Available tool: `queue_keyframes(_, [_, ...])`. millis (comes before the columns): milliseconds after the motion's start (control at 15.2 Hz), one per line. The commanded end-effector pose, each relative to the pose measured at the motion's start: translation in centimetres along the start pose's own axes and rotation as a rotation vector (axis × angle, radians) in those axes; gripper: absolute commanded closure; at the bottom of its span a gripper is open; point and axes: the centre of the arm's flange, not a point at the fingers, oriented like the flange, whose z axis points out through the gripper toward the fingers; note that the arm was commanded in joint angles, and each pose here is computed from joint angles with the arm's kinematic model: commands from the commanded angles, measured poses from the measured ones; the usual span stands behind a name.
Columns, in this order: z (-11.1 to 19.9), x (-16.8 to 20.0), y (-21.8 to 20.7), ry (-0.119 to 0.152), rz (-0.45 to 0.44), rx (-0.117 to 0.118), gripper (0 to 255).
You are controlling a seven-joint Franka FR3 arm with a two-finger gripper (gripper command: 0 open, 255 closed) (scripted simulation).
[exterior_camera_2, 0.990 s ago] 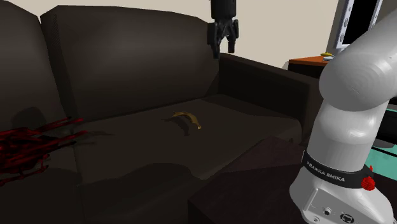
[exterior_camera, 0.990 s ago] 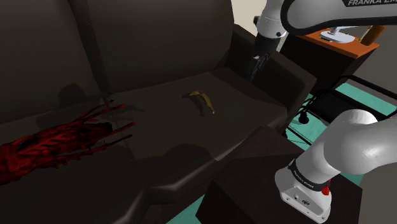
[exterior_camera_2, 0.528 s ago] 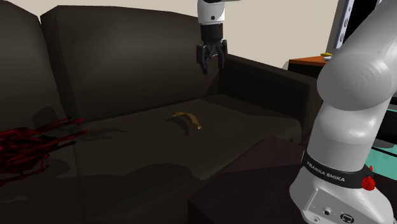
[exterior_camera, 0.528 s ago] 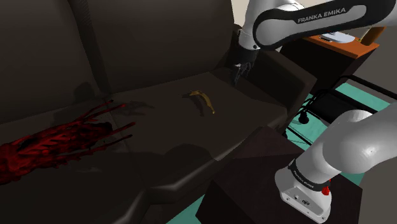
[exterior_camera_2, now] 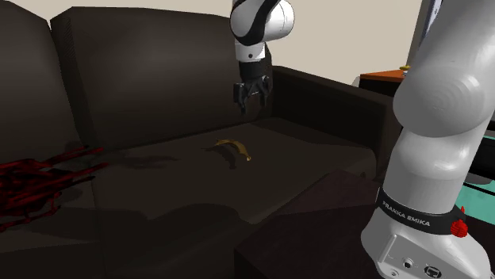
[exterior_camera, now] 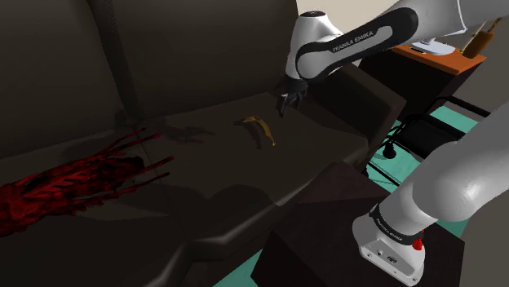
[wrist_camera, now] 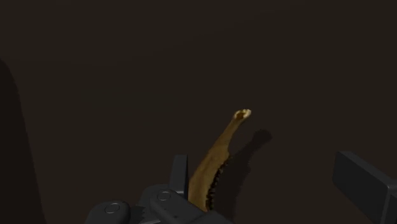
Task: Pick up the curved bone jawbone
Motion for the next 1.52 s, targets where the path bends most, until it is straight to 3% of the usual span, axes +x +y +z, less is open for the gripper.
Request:
queue_keyframes(0, [2.1,2.0,0.3,0.002,0.017,0.001,0])
queue_keyframes(924, [16.0,13.8,3.2,0.003,0.129,0.01,0])
queue_keyframes(1452, [20.0,13.8,2.8,0.003,0.13,0.01,0])
